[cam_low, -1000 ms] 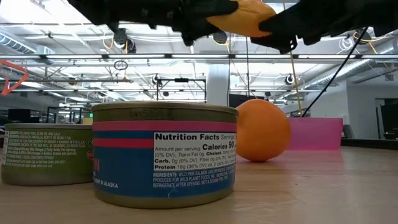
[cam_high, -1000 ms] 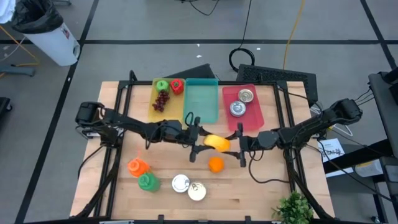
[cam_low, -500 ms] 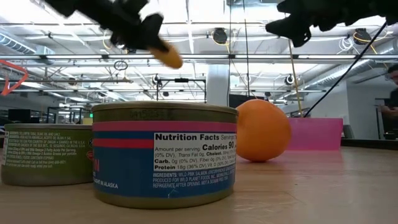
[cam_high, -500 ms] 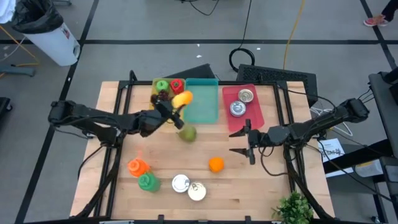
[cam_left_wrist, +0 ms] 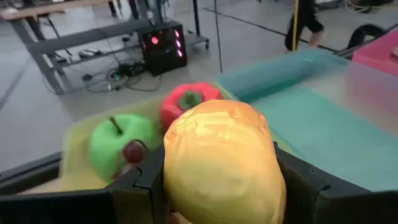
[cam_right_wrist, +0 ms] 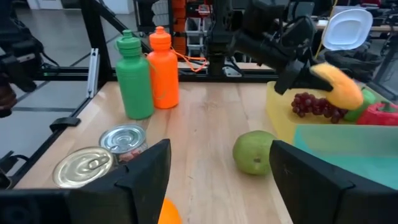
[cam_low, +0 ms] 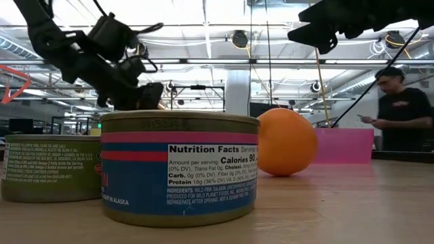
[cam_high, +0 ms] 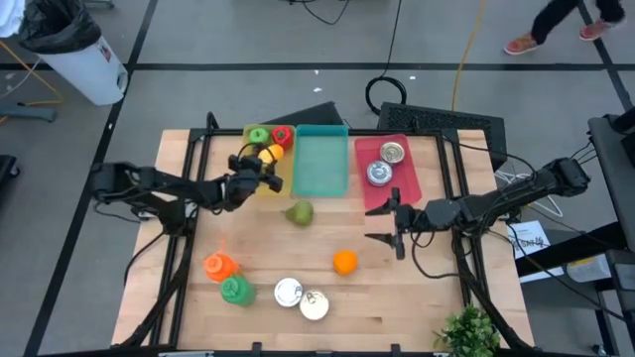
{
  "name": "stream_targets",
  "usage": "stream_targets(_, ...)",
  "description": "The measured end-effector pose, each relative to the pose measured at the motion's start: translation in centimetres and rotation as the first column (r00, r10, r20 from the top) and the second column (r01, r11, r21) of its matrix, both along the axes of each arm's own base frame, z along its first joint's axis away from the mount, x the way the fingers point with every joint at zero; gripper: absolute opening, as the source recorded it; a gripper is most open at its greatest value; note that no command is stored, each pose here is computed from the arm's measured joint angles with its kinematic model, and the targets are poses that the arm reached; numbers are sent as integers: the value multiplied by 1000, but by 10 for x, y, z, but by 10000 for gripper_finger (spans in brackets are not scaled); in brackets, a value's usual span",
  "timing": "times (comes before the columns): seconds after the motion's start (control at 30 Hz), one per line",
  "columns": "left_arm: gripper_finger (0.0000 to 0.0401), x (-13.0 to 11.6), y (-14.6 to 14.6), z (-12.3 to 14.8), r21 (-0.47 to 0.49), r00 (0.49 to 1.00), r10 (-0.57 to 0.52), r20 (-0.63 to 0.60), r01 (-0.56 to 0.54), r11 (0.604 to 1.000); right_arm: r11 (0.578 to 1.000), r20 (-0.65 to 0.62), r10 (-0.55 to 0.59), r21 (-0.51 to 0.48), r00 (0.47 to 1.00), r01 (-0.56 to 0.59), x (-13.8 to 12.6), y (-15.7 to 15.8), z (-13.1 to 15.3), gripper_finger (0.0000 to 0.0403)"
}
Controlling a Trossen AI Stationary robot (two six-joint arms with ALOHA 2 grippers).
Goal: Pick & Place Food Item
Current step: Put the yellow mango into the yellow bin, then put the orange into the yellow bin
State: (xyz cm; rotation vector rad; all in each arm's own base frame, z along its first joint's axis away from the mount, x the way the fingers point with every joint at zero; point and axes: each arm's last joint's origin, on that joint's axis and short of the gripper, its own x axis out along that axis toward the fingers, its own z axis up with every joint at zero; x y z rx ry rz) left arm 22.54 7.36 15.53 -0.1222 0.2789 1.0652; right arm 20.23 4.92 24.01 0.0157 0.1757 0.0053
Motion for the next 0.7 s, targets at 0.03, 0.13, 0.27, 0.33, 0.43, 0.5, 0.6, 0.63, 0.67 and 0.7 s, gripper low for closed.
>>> stream_targets(0.03, 196, 1, 1, -2, -9, 1000, -16, 4, 16, 1000, 1000, 0, -1, 0, 1000, 1, 0, 0, 0, 256)
stream_targets(0.13, 213, 5, 5, -7, -31, 998, -58, 29, 59, 998, 1000, -1, 3, 1, 1000, -3, 0, 0, 0, 256)
stream_targets(0.27, 314, 6, 10, -12, -40, 999, -45, 27, 47, 998, 1000, -4, 3, 2, 1000, -3, 0, 0, 0, 256)
stream_targets(0.33, 362, 5, 12, -13, -49, 999, -35, 22, 36, 998, 1000, -4, 3, 7, 1000, -3, 0, 0, 0, 256)
stream_targets(0.43, 387, 4, 13, -15, -51, 1000, -31, 0, 31, 998, 1000, -4, 3, 9, 1000, -3, 0, 0, 0, 256)
stream_targets(0.5, 374, 4, 12, -15, -51, 999, -33, 0, 33, 998, 1000, -7, 3, 9, 1000, -3, 0, 0, -1, 256)
stream_targets(0.6, 350, 4, 12, -15, -50, 999, -35, -2, 35, 998, 1000, -7, 3, 9, 1000, -3, 0, 0, -1, 256)
stream_targets(0.63, 343, 4, 12, -15, -49, 999, -36, -3, 36, 998, 1000, -7, 3, 11, 1000, -2, 0, 0, -1, 256)
stream_targets(0.67, 336, 4, 12, -14, -44, 999, -38, -5, 38, 998, 1000, -7, 2, 17, 1000, -2, 0, 0, -1, 256)
stream_targets(0.7, 331, 5, 12, -13, -35, 999, -44, -6, 44, 998, 1000, -7, 0, 29, 1000, 0, 0, 0, -1, 256)
